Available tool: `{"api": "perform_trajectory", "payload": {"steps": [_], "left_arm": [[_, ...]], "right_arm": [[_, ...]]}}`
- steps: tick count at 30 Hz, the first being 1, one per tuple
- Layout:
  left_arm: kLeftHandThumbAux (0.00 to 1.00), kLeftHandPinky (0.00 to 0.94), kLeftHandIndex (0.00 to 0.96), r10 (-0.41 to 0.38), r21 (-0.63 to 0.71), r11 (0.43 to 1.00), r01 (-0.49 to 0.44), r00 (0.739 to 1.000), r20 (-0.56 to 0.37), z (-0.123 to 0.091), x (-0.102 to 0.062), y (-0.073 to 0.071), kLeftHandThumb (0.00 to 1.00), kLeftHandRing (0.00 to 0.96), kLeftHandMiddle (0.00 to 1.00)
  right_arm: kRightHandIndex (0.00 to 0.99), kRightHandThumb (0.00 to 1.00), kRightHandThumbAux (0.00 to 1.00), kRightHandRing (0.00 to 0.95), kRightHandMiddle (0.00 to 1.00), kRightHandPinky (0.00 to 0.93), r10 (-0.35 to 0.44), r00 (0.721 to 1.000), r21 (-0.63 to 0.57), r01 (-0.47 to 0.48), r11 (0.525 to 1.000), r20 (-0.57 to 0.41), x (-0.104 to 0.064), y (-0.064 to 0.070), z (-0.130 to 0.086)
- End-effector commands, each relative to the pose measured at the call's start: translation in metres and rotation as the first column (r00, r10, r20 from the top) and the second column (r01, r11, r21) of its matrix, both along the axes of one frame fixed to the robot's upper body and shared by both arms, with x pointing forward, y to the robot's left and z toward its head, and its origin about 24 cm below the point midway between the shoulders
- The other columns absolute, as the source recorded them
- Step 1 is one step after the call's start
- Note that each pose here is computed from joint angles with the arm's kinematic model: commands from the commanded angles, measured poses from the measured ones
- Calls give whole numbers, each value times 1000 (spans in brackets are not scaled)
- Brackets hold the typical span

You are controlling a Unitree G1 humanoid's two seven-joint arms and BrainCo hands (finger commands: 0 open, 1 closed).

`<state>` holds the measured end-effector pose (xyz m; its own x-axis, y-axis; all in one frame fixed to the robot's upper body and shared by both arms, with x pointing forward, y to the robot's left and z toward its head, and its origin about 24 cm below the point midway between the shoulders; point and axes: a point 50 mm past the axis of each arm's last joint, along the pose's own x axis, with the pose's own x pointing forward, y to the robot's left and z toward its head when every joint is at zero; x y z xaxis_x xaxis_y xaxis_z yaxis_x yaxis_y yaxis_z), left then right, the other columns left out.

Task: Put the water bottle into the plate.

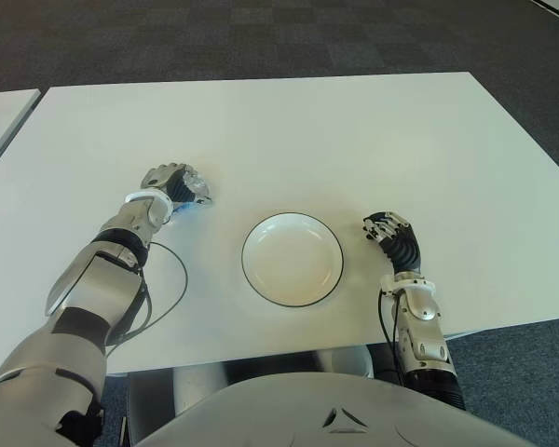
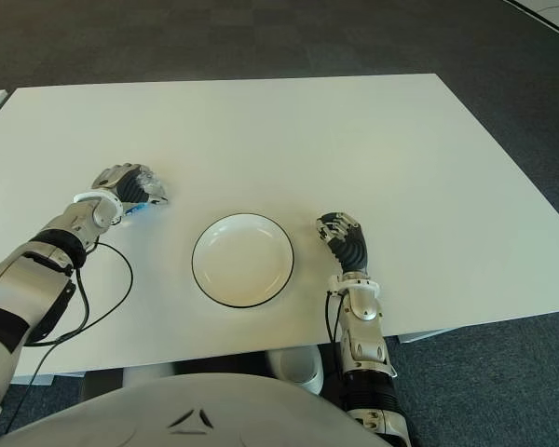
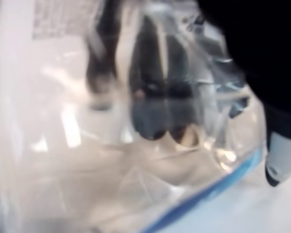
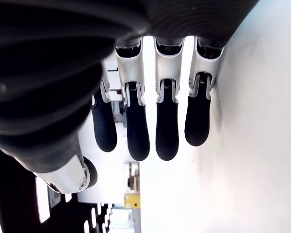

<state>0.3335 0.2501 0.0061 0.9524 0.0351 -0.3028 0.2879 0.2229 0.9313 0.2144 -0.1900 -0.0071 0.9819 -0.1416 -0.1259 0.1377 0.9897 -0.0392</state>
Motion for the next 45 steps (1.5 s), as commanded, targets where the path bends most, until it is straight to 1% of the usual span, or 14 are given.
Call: {"api": "perform_trajectory", "payload": {"steps": [1,9,17,22,31,40,45], "left_arm": [[669,809,395,19,-22,1000,-20,999,-49,-15,-12,0,851,828,539],[670,805,394,32,-72,997,-36,998,-51,-15,-11,0,851,840,537],[671,803,393,29,-73,997,-32,998,-48,-14,-10,-1,851,841,535],[671,801,393,14,-81,997,-17,999,-31,-8,-4,-5,851,841,534],[671,803,394,-14,-109,994,15,1000,8,3,3,-9,851,844,535],[671,811,395,-82,-122,988,89,995,65,21,15,-16,851,852,536],[671,809,395,-154,-116,979,168,981,119,35,19,-21,852,853,535]], "right_arm": [[420,703,736,469,462,483,-5,997,16,6,1000,-72,-6,0,-11],[420,705,736,466,459,481,-4,998,26,5,1000,-69,-6,1,-11],[420,705,736,466,460,480,-1,998,29,3,1000,-67,-6,2,-10],[420,704,736,467,461,483,0,998,28,2,1000,-65,-6,1,-10],[420,703,736,468,460,483,3,998,26,-2,1000,-66,-5,1,-10],[420,700,736,465,457,479,4,998,15,-3,1000,-63,-5,1,-10],[420,701,736,467,460,483,3,998,11,-3,1000,-64,-4,1,-10]]}}
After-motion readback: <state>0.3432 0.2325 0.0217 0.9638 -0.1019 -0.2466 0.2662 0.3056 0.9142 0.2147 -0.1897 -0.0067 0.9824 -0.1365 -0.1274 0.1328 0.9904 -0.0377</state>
